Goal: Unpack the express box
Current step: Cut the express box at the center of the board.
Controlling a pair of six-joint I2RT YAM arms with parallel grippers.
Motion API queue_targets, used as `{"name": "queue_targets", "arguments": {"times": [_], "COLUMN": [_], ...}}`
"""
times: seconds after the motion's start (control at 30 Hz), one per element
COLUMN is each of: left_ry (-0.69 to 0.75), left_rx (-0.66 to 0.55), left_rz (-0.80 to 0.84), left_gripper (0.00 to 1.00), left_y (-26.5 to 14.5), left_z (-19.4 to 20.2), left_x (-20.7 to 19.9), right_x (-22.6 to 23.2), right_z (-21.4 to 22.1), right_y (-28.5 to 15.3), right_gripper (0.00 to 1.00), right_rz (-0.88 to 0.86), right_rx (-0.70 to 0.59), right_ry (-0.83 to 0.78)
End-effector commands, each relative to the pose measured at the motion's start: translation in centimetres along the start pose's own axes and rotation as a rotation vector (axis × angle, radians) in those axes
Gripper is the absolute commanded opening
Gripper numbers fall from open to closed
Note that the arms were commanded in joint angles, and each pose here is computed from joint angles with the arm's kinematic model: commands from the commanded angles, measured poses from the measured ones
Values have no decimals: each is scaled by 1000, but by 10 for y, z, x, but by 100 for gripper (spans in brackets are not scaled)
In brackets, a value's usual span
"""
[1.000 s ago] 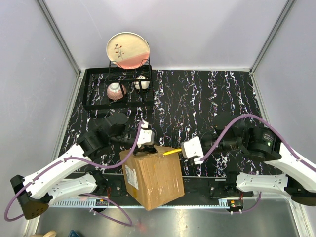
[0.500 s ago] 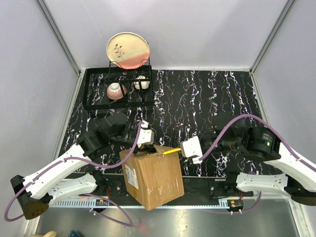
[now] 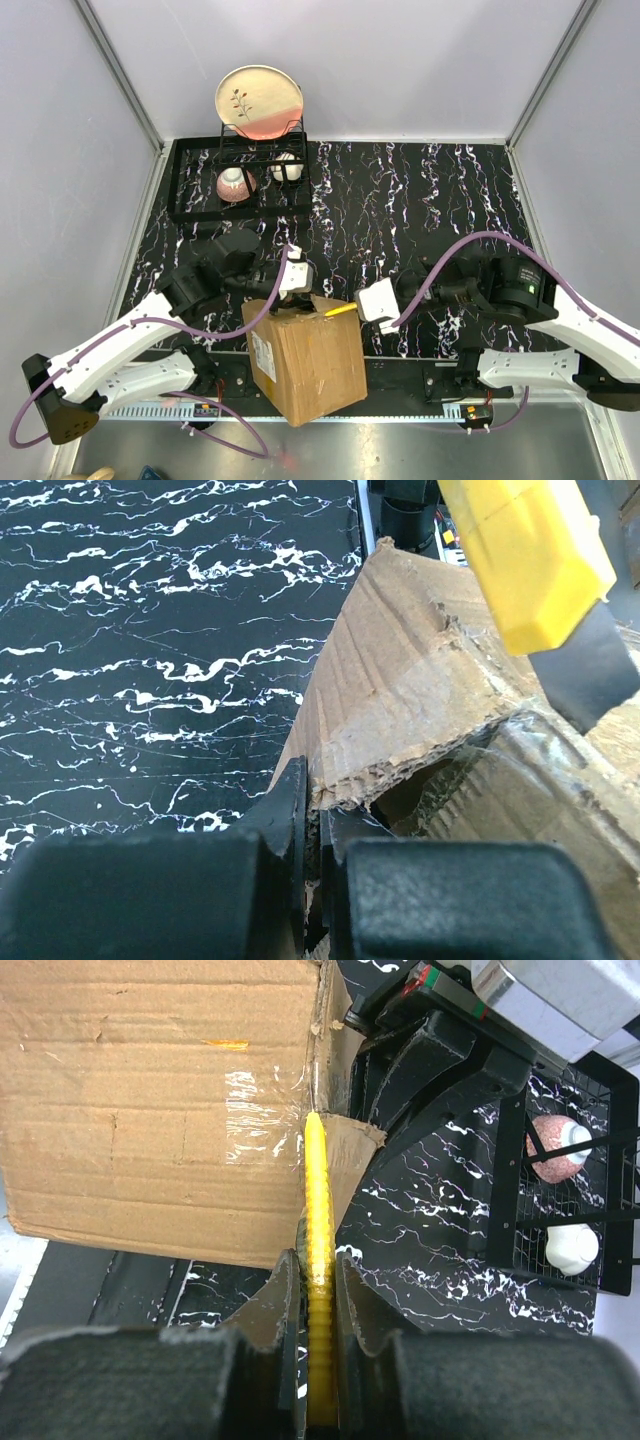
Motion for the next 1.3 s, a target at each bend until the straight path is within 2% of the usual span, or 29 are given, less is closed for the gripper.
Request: {"name": "queue_targets", "arguments": {"times": [0.0,0.6,0.93,1.1,1.27], "left_ry": [41,-138,-136,-130,-128], "left_rx": [-131,-115,-119,-130,-154], "left_rz": [-58,-113,-110,-117,-115], "left_gripper": [0,0,0,0,0], "left_y": [-1,14,16,15,15], "left_z": [-39,-23,-19,-23,-30], "left_x": [18,30,30,32,34], "right_x": [-9,-1,3,7,15], "right_z": [-22,-45,-70,-57,-59], "right_y": [7,37,36,50,63], "right_gripper": [0,0,0,0,0], "right_rz": [30,53,51,20,-25], "right_rx": [-56,-138,-239,-183,-202], "right_ry": [-23,-86,-113,-72,-55]}}
Point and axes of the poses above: each gripper's point midway between its finger pads, its own y axis out along the fingers, its own x axis along the line the jaws close on, z = x × y, the point moved 1 cm from there along -y, back along the fingers, and after that the axes turned 12 degrees about y, right-handed, at the moved point
